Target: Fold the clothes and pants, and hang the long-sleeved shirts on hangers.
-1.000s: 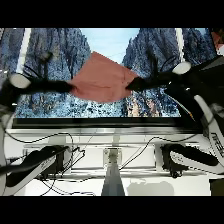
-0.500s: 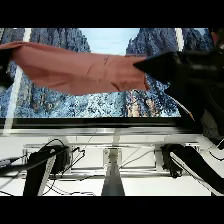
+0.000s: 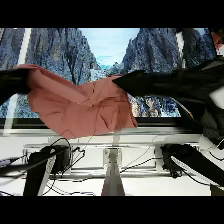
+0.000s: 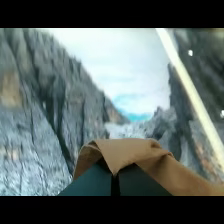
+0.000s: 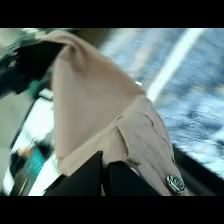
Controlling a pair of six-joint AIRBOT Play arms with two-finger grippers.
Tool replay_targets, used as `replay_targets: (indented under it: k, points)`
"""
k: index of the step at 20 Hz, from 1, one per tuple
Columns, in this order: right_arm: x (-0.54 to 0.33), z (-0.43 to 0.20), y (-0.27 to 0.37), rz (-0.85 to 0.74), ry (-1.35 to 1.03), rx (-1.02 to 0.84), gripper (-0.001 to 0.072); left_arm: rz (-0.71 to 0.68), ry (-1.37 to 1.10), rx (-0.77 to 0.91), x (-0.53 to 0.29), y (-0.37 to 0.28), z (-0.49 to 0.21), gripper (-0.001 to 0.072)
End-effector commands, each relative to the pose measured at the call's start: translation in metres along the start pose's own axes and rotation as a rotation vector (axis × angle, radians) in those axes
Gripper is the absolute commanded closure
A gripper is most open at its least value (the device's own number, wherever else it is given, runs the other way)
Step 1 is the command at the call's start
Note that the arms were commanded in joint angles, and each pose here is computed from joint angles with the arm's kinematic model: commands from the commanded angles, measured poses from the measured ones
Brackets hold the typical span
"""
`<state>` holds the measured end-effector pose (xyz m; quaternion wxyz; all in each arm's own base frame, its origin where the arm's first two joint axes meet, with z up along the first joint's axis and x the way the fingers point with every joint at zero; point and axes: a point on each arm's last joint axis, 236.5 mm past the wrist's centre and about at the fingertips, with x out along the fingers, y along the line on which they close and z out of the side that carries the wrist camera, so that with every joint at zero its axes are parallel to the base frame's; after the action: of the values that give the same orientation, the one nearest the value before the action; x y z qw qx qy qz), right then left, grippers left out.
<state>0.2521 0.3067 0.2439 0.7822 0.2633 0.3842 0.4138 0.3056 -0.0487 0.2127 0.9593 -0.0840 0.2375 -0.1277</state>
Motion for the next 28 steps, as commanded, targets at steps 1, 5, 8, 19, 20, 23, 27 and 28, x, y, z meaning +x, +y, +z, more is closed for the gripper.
replay_targets:
  k: [1, 5, 8, 19, 20, 23, 27, 28]
  points:
    - [0.05, 0.009, -0.112, -0.207, -0.072, 0.146, 0.0688, 0.02, 0.197, -0.066, 0.098, 0.035, -0.074, 0.0702]
    - [0.054, 0.011, -0.229, -0.403, -0.03, 0.305, 0.0688, -0.072, 0.522, -0.079, 0.158, 0.013, -0.167, 0.0702]
    - [0.027, -0.028, -0.287, -0.542, 0.173, 0.279, 0.0688, -0.084, 0.694, 0.001, 0.144, 0.013, -0.206, 0.0702]
    - [-0.035, -0.047, -0.382, -0.801, 0.334, 0.172, 0.0149, -0.26, 0.811, -0.068, 0.156, -0.07, -0.253, 0.0015]
    - [-0.036, -0.046, -0.39, -0.804, 0.327, 0.207, 0.0149, -0.259, 0.814, -0.068, 0.156, -0.07, -0.253, 0.0015]
    - [-0.034, -0.035, -0.405, -0.73, 0.321, 0.278, 0.0148, -0.259, 0.812, -0.068, 0.156, -0.07, -0.253, 0.0015]
    - [-0.011, -0.028, -0.413, -0.488, 0.354, 0.397, 0.0147, -0.258, 0.812, -0.068, 0.156, -0.07, -0.253, 0.0016]
    - [-0.001, -0.029, -0.415, -0.429, 0.36, 0.41, 0.0145, -0.258, 0.812, -0.068, 0.156, -0.07, -0.253, 0.0016]
